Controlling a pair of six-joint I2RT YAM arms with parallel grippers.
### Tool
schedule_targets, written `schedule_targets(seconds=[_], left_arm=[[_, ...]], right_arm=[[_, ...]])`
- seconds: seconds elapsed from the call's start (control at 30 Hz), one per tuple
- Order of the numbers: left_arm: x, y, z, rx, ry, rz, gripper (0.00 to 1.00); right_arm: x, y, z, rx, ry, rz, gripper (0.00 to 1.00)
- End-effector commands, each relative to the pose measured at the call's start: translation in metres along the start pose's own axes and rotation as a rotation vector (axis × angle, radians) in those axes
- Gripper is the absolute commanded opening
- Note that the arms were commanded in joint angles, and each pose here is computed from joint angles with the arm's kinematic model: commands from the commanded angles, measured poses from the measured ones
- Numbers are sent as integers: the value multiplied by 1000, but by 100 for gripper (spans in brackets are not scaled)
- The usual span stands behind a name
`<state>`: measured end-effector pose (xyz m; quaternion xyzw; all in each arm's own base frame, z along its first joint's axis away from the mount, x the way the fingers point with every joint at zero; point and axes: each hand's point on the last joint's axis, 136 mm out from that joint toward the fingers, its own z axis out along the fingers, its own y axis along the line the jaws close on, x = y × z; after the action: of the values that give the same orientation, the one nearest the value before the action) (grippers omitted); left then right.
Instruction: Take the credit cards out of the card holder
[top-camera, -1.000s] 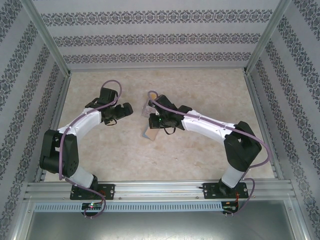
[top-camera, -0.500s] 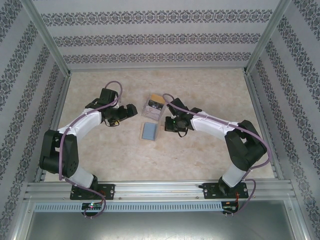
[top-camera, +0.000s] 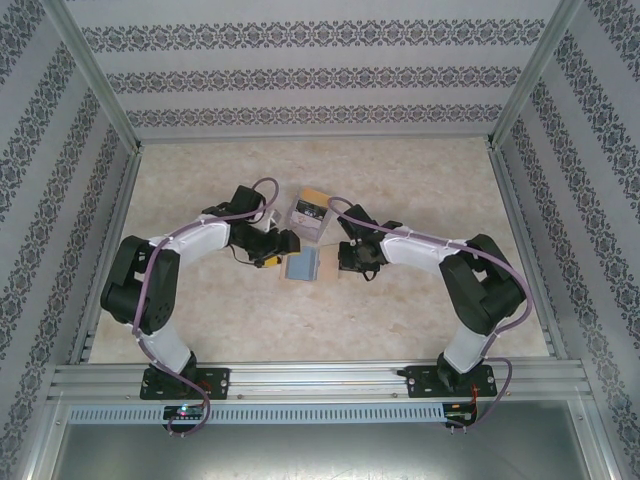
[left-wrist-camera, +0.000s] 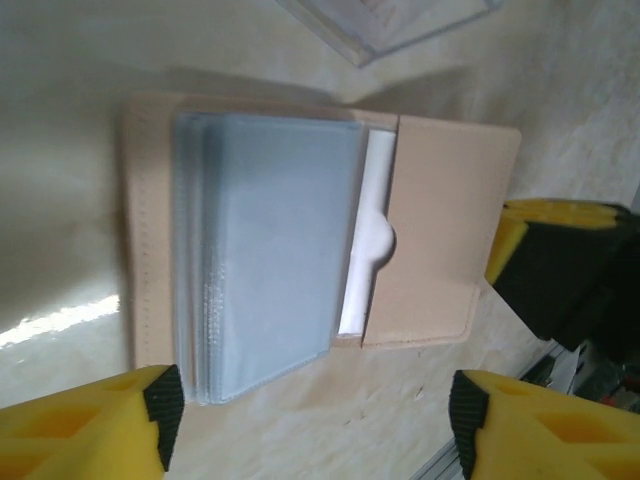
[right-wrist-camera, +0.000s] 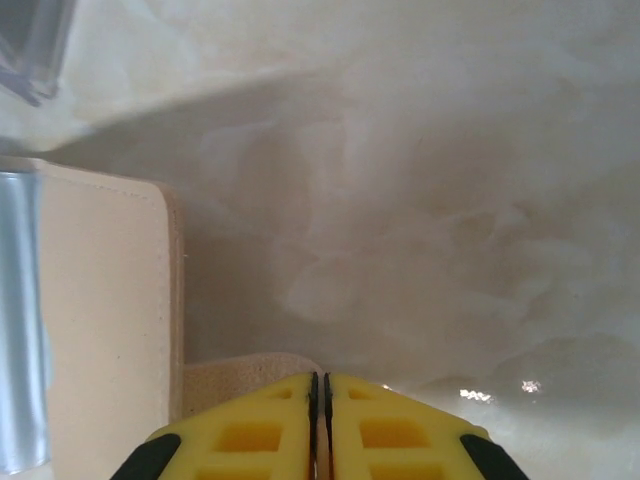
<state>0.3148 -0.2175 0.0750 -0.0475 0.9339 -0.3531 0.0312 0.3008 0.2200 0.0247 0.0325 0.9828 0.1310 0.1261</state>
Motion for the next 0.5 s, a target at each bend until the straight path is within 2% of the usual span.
schedule_targets(seconds=[0.0,0.13,0.23,0.33,0.47], left_arm=[[6,1,8,-24,36,-12,68],[8,4,18,-44,61,-22,60],[8,1,23,-45,81,-16,57],[3,3,25,-73,74,-10,57],[0,10,29,-110,76,-2,65]], right_arm=[[-14,3,0,11,-32,3,12],[-13,3,3,15,-25,5,12],[-12,2,4,17,-19,6,12],[-11,2,5,15,-10,7,11],[-10,2,7,15,-6,8,10]])
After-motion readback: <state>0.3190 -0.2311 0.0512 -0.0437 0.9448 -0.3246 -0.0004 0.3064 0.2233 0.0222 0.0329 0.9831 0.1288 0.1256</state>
